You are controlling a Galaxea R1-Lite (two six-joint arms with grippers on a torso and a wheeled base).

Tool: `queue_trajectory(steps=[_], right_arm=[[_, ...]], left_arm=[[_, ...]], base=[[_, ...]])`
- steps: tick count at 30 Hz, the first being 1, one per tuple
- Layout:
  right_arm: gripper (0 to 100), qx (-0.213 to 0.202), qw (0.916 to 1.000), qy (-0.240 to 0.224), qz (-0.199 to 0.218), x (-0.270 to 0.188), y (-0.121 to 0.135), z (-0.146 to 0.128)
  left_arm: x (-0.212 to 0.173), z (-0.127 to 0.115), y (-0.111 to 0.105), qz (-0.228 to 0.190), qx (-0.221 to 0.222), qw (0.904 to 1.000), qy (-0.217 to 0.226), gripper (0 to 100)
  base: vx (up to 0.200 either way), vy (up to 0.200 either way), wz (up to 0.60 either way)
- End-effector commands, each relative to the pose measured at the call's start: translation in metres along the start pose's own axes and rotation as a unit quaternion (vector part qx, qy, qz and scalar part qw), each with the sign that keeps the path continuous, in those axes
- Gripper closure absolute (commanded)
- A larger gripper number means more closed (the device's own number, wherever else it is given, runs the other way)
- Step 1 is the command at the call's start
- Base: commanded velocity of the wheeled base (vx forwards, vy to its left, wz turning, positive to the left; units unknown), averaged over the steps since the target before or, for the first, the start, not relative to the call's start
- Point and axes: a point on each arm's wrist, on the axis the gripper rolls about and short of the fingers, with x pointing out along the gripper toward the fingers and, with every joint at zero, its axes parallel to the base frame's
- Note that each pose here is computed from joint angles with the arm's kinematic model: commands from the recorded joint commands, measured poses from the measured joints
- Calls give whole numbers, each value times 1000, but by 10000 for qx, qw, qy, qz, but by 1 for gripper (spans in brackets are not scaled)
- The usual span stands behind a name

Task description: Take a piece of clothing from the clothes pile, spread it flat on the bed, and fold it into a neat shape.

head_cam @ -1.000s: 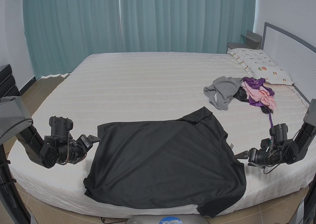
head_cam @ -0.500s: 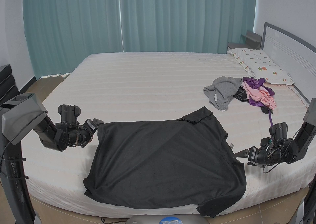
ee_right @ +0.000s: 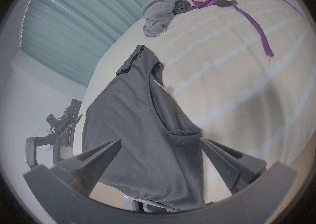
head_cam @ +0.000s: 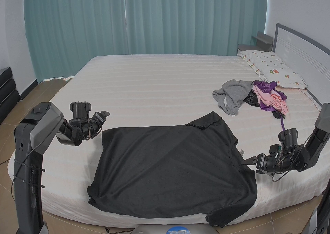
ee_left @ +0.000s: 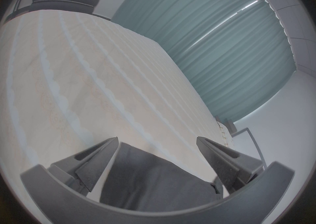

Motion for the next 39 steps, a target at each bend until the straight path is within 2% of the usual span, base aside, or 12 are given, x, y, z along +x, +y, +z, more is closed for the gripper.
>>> queue_trajectory(steps=[1, 6, 15, 16, 22, 26, 27, 28, 31, 34, 36, 39], right_arm=[[0, 17, 10000, 54, 55, 4, 6, -2], [0, 46, 10000, 50, 51, 4, 6, -2], [0, 55, 10000, 51, 31, 4, 5, -2], [0, 55, 10000, 51, 31, 4, 5, -2], [0, 49, 10000, 38, 38, 4, 5, -1], [0, 43, 10000, 43, 41, 4, 5, -1], [0, 41, 10000, 53, 41, 5, 6, -2], [0, 41, 10000, 53, 41, 5, 6, -2], [0, 30, 10000, 41, 44, 4, 6, -1], [0, 2, 10000, -33, 56, 5, 8, 2], [0, -40, 9995, -285, 127, 3, 11, 10], [0, 157, 9986, -450, 242, 8, 17, 17]], left_arm=[[21, -11, 23, 241, -23, 9997, -29, 0], [21, -10, 23, 264, -26, 9996, -69, 0], [19, -23, 19, 310, 42, 9995, 51, 0], [19, -23, 19, 311, 49, 9995, 62, 100], [20, -22, 19, 304, 44, 9995, 35, 100], [21, -19, 16, 336, 50, 9993, -147, 100], [23, -13, 12, 378, 59, 9985, -401, 100], [23, -13, 11, 376, 59, 9984, -422, 100], [29, -5, 5, 411, 29, 9951, -899, 100], [30, -3, 5, 345, 17, 9944, -1002, 100], [29, -3, 4, 310, 12, 9943, -1021, 100], [29, -4, 3, 306, 15, 9944, -1016, 100]], base=[[0, 0, 0], [0, 0, 0], [0, 0, 0], [0, 0, 0], [0, 0, 0], [0, 0, 0], [0, 0, 0], [0, 0, 0], [0, 0, 0], [0, 0, 0], [0, 0, 0], [0, 0, 0]])
